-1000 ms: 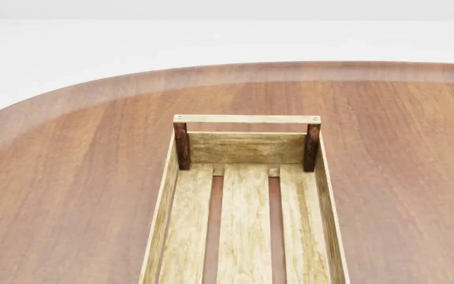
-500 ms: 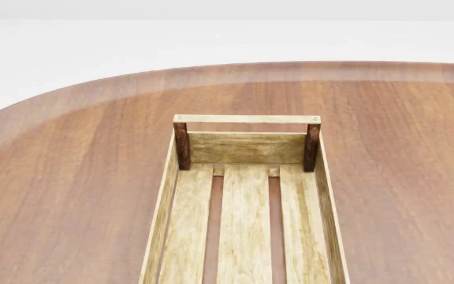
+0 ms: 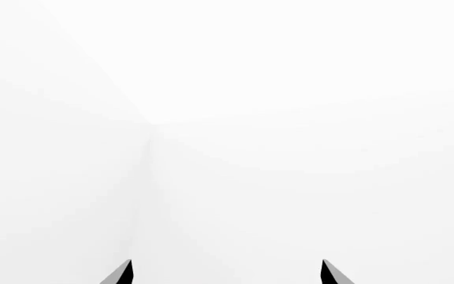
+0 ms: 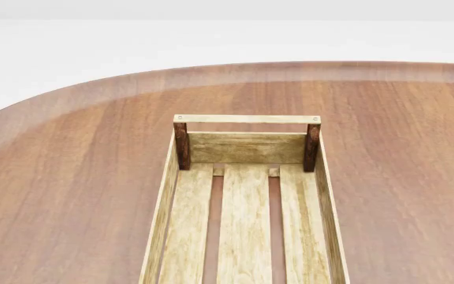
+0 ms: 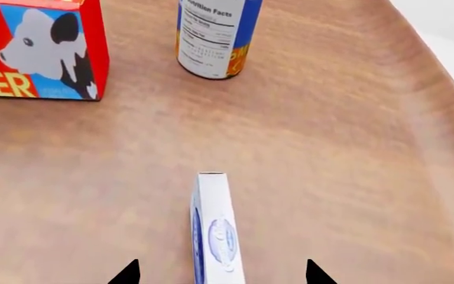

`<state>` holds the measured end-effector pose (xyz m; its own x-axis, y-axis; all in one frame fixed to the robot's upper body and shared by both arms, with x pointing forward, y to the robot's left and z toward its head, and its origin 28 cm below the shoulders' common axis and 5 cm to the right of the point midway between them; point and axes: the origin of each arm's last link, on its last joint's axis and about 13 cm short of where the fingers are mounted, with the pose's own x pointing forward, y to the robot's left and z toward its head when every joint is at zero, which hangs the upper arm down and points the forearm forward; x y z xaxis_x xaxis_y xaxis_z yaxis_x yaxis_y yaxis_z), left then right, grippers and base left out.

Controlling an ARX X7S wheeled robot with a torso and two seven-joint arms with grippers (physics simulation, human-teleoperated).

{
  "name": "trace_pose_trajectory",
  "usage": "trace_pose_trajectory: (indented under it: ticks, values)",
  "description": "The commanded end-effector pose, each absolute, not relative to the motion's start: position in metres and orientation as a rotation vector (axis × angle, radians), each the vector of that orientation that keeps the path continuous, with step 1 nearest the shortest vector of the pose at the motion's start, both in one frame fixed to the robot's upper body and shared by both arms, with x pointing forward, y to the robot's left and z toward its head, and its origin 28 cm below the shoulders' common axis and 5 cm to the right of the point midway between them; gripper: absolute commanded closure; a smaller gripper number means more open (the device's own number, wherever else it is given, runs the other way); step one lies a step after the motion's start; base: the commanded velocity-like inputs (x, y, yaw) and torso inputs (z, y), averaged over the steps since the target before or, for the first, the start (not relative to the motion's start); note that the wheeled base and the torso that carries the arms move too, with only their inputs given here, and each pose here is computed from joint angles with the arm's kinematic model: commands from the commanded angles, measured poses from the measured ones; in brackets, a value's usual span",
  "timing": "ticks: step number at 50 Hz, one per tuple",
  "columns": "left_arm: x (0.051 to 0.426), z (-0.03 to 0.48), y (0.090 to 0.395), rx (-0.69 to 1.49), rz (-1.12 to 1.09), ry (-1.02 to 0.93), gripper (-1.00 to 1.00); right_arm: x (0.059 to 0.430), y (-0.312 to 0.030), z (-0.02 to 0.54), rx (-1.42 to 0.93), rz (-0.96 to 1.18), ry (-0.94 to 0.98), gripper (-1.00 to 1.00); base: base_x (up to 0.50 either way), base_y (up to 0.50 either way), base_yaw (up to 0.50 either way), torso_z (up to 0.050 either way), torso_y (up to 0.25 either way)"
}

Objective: Pick up the cream cheese and put it in the tray.

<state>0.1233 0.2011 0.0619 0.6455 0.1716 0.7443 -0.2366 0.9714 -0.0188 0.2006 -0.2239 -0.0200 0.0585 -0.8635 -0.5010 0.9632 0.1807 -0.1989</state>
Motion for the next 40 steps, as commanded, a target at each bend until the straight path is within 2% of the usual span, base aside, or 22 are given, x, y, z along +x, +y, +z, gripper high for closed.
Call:
trace_pose_trajectory:
  ticks: [1, 40]
  values:
    - [0.1234, 0.0620, 0.2008, 0.085, 0.233, -0.837, -1.00, 0.2019, -0.2248, -0.0226, 0.218, -1.394, 0.595, -1.00, 0.00, 0.00, 0.00, 0.000, 0.000]
    - [0.1239, 0.0612, 0.2002, 0.088, 0.233, -0.827, -1.00, 0.2017, -0.2325, -0.0310, 0.234, -1.409, 0.625, -1.00, 0.00, 0.00, 0.00, 0.000, 0.000]
